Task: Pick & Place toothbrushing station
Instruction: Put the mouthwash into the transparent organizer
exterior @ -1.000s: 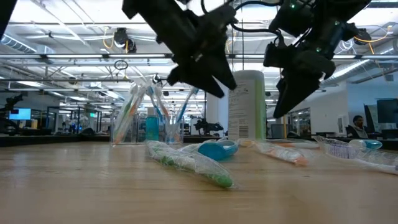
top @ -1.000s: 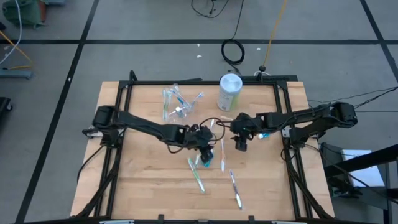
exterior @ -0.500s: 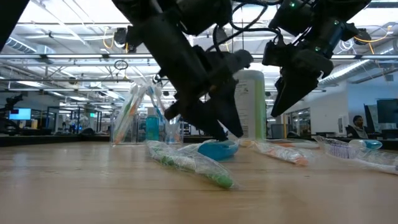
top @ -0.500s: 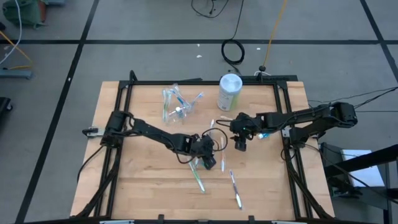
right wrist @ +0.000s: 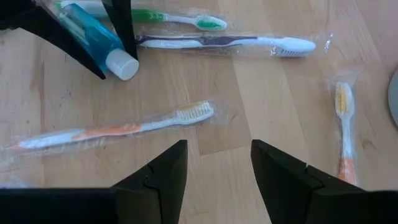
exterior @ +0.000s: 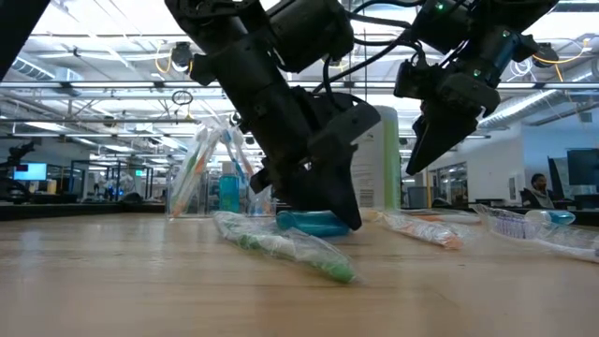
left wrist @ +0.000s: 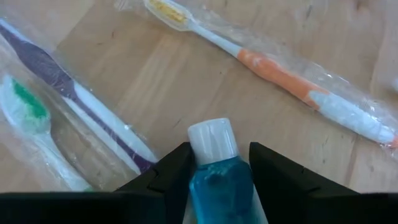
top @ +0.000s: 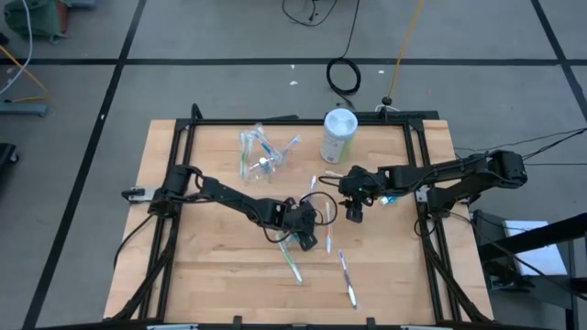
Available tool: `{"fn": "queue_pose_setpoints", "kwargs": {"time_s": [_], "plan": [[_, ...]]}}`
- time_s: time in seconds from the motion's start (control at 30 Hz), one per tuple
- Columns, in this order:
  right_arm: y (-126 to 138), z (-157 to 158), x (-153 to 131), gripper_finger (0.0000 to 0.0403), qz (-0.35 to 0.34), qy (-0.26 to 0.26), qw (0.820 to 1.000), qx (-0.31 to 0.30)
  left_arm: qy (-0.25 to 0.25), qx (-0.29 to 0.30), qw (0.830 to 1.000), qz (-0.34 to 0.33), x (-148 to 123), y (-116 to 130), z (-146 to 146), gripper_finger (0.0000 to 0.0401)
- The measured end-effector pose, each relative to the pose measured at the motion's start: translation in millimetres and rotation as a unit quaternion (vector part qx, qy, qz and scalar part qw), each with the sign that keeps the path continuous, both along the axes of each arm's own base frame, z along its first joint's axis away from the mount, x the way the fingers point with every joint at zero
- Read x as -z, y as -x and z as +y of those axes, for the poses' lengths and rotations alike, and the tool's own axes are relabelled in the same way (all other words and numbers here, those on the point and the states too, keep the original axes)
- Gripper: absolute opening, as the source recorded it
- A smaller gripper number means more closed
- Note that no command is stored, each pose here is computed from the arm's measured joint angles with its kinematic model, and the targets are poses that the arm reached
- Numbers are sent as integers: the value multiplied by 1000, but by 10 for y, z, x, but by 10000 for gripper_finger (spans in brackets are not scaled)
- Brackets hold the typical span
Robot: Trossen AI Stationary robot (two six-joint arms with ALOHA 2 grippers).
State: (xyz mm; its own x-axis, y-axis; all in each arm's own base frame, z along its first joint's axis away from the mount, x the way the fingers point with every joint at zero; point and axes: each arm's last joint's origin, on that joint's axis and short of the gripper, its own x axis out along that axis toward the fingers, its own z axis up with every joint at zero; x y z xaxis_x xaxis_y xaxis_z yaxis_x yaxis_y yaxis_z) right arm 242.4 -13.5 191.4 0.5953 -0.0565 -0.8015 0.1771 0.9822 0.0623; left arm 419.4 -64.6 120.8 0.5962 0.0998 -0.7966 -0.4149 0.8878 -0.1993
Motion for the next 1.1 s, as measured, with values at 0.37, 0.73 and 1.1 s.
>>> {"fn": "queue_pose_setpoints", "kwargs": {"time_s": [0.37,0.73,1.1], "plan": [[-11,-1,-9,171,-7,1,1000,0,28,12,1000,-6,-20,-15,7,118],[-28,-1,-23,171,-18,8,1000,-9,27,56,998,-10,-86,-15,42,119],[-39,-1,-32,171,-26,7,1000,-10,-20,140,990,-2,-99,-18,151,140]]}}
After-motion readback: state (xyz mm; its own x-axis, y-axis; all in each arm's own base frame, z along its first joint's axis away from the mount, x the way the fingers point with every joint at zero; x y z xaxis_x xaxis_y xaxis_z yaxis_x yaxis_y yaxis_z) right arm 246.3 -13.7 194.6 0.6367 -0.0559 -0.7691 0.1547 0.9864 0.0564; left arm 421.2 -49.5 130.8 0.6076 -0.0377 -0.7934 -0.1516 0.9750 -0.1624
